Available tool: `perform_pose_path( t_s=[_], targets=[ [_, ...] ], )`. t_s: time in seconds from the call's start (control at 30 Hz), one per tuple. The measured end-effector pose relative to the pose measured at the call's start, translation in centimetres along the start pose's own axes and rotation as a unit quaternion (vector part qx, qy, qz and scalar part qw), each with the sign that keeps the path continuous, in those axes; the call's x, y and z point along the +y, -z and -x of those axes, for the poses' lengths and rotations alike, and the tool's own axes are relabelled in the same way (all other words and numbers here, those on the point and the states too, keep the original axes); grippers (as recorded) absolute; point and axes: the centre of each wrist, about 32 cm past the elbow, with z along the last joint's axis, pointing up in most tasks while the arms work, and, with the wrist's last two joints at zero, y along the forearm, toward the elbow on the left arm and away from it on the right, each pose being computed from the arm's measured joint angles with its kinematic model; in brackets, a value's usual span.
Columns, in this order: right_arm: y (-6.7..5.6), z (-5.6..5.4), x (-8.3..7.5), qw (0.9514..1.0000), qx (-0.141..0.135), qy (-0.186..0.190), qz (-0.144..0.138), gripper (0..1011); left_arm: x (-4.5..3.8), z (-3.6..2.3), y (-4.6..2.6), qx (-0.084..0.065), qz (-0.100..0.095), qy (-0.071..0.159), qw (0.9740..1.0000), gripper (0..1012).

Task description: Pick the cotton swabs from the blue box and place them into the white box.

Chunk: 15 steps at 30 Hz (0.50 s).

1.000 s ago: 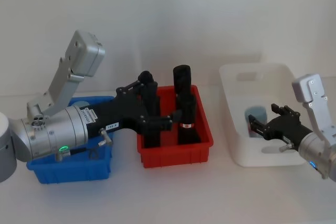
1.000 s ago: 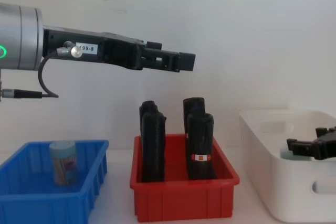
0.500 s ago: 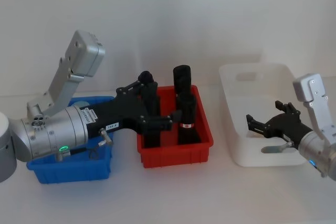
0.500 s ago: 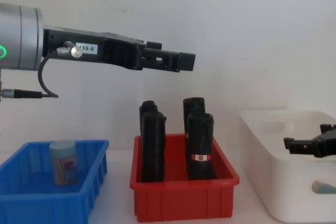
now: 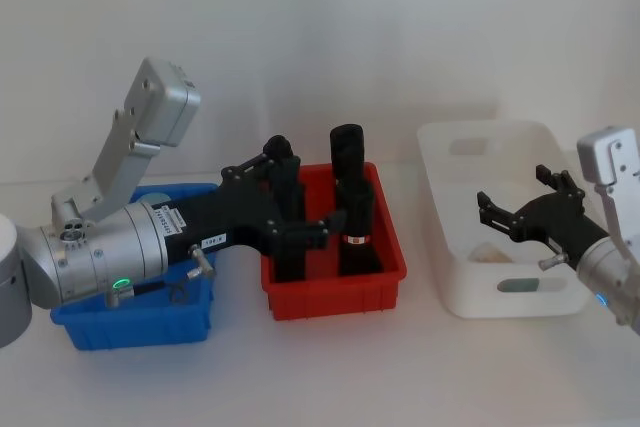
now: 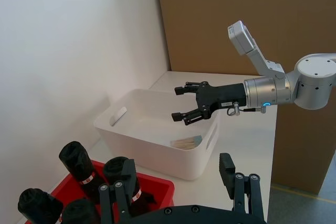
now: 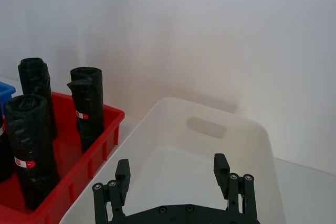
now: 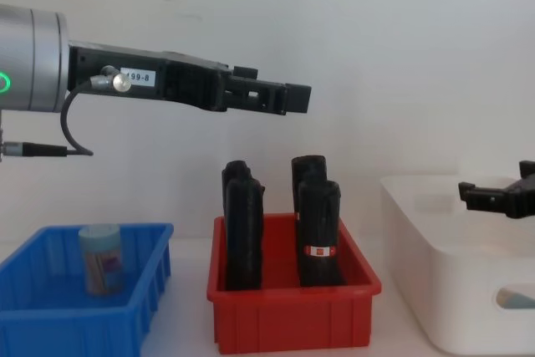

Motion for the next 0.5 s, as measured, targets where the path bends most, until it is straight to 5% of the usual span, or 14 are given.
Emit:
perform_pose_path(
  t_s=[0.5],
  targets=[
    [-0.07, 0.81, -0.97, 0.9999, 0.006, 0.002, -0.013, 1001, -0.37, 0.49, 0.65, -0.003, 0.001, -0.020, 0.9998, 1004]
  ],
)
